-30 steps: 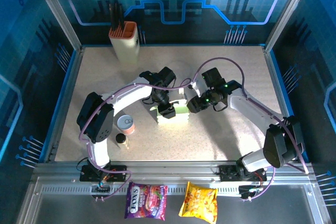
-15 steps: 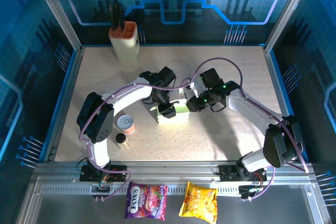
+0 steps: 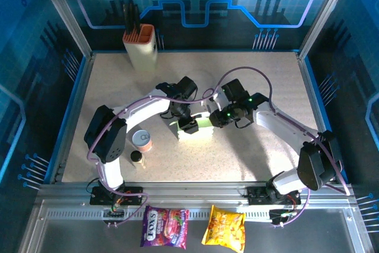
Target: Fold the paper box
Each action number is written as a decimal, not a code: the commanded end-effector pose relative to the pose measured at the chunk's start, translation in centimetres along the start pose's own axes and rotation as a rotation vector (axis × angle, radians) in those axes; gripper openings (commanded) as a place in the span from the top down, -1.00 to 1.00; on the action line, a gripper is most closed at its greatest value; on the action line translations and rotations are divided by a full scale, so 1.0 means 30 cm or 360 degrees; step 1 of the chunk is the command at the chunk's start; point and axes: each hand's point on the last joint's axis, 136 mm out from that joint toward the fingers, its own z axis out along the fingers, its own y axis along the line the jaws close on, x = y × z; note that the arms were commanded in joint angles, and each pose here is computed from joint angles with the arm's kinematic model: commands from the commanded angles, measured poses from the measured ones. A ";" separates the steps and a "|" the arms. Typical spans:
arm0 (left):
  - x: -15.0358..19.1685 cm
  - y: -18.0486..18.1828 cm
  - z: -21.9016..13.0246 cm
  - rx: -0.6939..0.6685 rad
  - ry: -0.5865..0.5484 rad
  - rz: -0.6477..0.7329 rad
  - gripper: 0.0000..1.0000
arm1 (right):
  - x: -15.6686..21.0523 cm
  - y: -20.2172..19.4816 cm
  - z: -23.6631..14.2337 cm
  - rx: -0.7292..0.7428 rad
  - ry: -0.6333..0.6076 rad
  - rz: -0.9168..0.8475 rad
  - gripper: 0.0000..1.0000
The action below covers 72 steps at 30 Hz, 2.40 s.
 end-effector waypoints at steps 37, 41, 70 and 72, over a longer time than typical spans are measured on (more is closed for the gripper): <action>-0.002 -0.010 -0.032 -0.0073 -0.0077 -0.0007 0.02 | -0.016 0.016 0.026 0.0126 -0.0325 0.0056 0.63; -0.002 -0.010 -0.031 -0.0071 -0.0073 -0.0002 0.02 | -0.019 0.018 0.027 0.0128 -0.0331 0.0055 0.63; -0.011 -0.016 -0.182 -0.0319 -0.0328 -0.0294 -0.38 | -0.003 0.012 0.049 0.0191 -0.0293 0.0097 0.83; 0.008 0.002 -0.199 -0.0391 -0.0321 -0.0385 -0.38 | -0.003 0.012 0.049 0.0207 -0.0290 0.0093 0.83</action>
